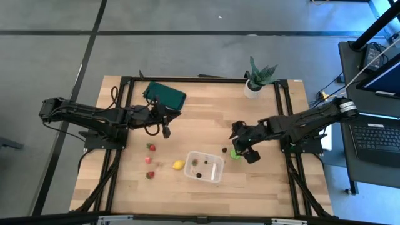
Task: Pick and placing Produce into tupperware
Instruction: Put the starfruit into the transparent bin
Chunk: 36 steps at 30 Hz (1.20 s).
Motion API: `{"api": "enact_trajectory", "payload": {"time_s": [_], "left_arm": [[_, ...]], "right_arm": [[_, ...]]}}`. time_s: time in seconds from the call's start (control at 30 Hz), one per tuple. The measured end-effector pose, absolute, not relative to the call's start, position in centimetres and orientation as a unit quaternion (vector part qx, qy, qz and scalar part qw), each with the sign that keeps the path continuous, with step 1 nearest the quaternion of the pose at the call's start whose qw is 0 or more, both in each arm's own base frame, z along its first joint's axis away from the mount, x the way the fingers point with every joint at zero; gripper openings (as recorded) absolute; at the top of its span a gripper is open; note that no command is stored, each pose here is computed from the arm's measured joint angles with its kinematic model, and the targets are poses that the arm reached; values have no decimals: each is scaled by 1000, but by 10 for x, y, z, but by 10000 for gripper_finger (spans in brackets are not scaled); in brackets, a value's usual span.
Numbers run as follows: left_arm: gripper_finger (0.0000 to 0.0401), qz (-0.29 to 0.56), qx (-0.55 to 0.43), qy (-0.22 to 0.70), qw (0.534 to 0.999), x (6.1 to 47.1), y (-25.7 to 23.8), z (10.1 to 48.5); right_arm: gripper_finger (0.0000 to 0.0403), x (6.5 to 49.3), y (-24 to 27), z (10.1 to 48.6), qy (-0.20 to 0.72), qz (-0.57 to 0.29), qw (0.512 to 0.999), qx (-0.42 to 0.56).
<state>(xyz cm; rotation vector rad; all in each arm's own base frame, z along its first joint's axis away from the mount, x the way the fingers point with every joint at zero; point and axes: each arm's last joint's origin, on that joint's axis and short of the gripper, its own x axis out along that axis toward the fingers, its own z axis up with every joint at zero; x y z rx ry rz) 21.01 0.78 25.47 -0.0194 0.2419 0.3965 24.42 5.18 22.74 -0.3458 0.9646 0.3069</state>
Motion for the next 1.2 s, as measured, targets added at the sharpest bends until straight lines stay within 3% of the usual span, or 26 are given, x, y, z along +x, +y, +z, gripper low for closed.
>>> {"api": "enact_trajectory", "payload": {"time_s": [0.23,0.47,0.97,1.2], "left_arm": [[8,197,-10,120,973,210,8,255],[1,197,-10,121,973,210,8,254],[32,196,-11,121,973,210,8,254],[43,196,-11,121,973,210,8,254]], "right_arm": [[380,243,61,208,506,202,805,-235],[380,250,66,195,512,230,782,-270],[379,260,67,161,566,227,737,-291],[358,262,67,159,568,228,736,-291]]}}
